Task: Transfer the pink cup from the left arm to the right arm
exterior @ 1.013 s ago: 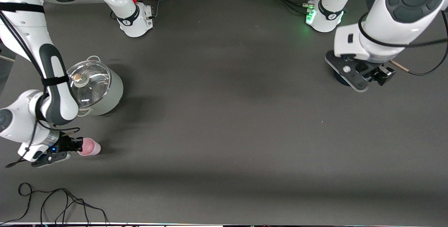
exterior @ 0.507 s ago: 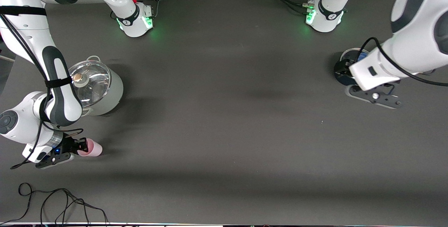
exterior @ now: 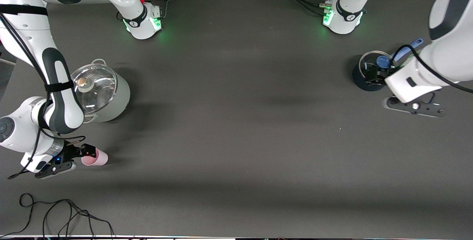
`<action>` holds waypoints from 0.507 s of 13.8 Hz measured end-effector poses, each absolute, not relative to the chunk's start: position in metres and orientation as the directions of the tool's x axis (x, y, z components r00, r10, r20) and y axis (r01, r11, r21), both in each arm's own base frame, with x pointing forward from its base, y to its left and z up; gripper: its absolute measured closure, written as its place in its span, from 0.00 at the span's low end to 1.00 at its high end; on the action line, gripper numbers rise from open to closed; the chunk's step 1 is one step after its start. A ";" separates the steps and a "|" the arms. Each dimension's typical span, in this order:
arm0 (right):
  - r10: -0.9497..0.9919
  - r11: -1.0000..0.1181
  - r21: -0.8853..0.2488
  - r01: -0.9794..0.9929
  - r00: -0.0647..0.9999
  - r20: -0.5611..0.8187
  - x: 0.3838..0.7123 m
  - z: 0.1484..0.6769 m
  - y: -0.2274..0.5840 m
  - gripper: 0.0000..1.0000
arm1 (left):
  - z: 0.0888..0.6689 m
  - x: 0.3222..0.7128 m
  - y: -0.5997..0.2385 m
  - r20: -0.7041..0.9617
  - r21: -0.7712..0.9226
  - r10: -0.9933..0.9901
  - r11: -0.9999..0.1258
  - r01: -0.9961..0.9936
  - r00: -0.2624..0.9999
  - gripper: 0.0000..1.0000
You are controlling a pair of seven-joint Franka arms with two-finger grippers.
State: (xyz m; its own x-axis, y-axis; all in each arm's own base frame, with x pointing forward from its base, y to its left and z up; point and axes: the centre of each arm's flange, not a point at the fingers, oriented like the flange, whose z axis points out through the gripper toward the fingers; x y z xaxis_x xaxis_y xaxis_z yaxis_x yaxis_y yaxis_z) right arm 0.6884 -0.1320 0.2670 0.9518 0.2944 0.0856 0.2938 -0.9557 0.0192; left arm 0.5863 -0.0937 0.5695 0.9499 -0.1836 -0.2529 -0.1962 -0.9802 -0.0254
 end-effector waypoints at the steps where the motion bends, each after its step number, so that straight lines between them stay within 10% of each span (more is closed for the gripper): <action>1: 0.296 -0.955 0.008 0.297 0.952 0.075 0.689 0.288 -0.131 0.00 | 0.569 0.585 -0.087 -0.268 -0.027 -0.172 -0.982 -0.186 0.948 0.00; 7: 0.297 -0.954 -0.043 0.296 0.955 -0.007 0.662 0.462 -0.127 0.00 | 0.567 0.585 -0.077 -0.281 -0.029 -0.154 -0.985 -0.169 0.947 0.00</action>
State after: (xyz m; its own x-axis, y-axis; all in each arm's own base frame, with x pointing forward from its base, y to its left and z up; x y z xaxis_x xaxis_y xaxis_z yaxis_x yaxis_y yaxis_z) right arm 0.6620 -0.1274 0.4620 0.9549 0.2970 -0.0069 0.2964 -0.9541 -0.0426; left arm 0.5852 -0.0768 0.5671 0.9471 -0.1544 -0.2814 -0.1692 -0.9852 -0.0289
